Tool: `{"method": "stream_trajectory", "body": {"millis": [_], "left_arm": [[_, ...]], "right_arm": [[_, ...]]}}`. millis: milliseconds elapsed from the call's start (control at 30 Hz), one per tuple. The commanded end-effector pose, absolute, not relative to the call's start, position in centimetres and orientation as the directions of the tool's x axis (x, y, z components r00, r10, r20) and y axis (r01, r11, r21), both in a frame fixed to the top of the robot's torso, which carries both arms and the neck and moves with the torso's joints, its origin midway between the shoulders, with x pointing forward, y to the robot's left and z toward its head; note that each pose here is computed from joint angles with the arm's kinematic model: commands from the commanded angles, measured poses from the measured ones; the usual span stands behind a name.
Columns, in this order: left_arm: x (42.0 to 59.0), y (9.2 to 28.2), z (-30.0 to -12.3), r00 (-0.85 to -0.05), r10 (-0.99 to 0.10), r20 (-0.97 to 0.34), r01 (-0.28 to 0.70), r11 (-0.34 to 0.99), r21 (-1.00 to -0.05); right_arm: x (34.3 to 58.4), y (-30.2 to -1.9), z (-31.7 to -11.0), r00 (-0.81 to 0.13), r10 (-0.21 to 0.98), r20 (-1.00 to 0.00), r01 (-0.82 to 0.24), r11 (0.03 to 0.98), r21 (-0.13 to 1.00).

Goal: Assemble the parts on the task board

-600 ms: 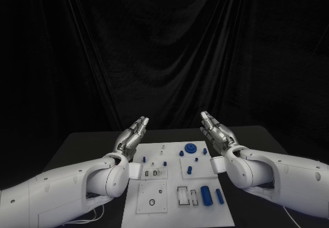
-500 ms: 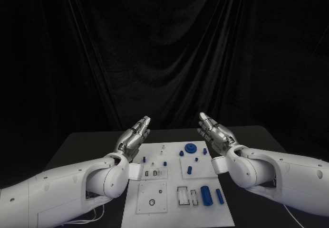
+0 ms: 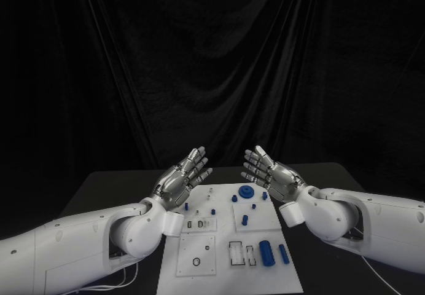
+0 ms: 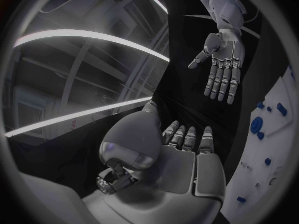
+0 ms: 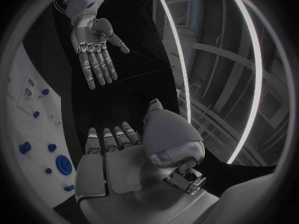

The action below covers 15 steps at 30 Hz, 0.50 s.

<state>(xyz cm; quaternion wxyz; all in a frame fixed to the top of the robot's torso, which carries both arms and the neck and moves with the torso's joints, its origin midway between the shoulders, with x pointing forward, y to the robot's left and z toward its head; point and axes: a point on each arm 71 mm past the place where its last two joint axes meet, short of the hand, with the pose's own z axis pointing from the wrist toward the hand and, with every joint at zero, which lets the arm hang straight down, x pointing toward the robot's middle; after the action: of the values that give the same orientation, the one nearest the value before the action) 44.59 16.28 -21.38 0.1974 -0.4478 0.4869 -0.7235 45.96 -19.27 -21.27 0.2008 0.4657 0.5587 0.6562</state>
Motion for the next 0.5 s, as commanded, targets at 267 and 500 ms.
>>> {"method": "stream_trajectory", "body": {"millis": [267,500], "left_arm": [[45.6,18.9,-20.3,-0.631,-0.720,0.289,0.111,-0.453,-0.885],[45.6,19.3,-20.2,-0.634,-0.726,0.265,0.134,-0.442,-0.887]], "right_arm": [[45.0,-21.7,-20.6,-0.555,0.729,0.400,0.251,-0.311,0.917],[44.8,-23.0,-20.5,-0.527,0.756,0.388,0.233,-0.310,0.922]]}}
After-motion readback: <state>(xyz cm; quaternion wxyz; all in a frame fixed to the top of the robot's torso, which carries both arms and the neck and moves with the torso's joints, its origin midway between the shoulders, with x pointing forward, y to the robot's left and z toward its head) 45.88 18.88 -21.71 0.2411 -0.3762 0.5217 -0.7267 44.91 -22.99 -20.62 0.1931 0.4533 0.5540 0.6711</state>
